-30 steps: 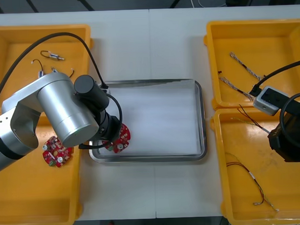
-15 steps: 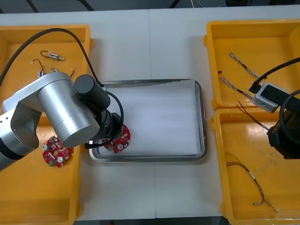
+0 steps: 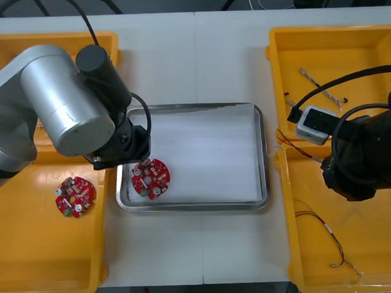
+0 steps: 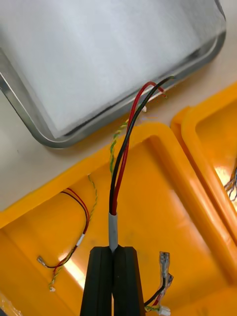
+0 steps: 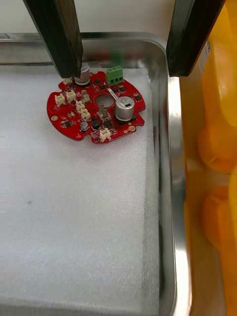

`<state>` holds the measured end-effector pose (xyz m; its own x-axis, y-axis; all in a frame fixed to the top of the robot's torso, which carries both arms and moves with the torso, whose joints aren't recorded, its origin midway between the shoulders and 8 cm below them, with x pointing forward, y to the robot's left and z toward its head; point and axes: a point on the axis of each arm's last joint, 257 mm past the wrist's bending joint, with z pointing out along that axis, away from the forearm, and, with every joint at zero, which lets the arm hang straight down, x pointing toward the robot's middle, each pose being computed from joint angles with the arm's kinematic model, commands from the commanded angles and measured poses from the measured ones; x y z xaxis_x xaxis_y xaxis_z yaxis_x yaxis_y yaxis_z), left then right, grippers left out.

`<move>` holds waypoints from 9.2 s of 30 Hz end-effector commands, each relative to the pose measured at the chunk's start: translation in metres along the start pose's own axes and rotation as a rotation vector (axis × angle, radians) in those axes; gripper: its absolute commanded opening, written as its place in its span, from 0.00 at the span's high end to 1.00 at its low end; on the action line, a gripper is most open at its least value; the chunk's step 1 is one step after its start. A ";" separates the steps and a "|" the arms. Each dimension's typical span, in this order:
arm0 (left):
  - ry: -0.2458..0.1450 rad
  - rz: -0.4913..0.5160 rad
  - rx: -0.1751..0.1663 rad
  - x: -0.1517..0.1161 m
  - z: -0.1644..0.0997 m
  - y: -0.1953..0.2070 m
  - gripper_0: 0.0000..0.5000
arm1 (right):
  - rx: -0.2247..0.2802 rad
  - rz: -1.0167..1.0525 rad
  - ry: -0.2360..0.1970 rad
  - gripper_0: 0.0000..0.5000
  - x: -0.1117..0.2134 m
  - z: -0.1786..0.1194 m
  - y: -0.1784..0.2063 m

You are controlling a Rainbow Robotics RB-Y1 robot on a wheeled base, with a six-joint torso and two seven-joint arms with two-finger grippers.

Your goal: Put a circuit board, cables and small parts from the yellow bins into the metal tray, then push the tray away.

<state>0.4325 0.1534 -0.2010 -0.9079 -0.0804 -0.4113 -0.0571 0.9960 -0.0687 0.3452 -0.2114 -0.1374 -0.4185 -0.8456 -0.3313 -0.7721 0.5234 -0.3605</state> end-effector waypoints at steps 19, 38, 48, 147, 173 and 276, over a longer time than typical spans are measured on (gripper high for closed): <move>-0.054 -0.338 -0.037 -0.117 -0.103 0.093 0.00 | -0.046 -0.337 -0.049 1.00 -0.125 0.026 0.050; -0.105 -0.702 -0.067 -0.174 -0.063 0.181 0.00 | -0.013 -0.542 -0.074 1.00 -0.147 0.106 0.071; -0.087 -0.797 -0.135 -0.171 -0.043 0.217 0.00 | -0.092 -0.495 -0.013 1.00 -0.128 0.154 0.082; -0.036 -0.785 -0.126 -0.162 0.001 0.194 1.00 | 0.145 0.624 0.077 0.00 -0.011 0.029 -0.257; -0.059 -0.196 0.010 -0.106 -0.095 0.030 1.00 | 0.175 0.624 -0.075 0.00 -0.030 0.100 -0.316; -0.104 0.074 -0.030 -0.152 -0.113 0.107 0.00 | -0.024 -0.109 -0.148 1.00 -0.133 0.024 -0.098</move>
<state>0.5000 0.2505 -0.0823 -0.8990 0.0473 -0.4354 0.0484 0.9988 0.0085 0.4957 -0.1707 -0.0739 -0.3528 -0.8276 -0.4365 -0.7845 0.5159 -0.3441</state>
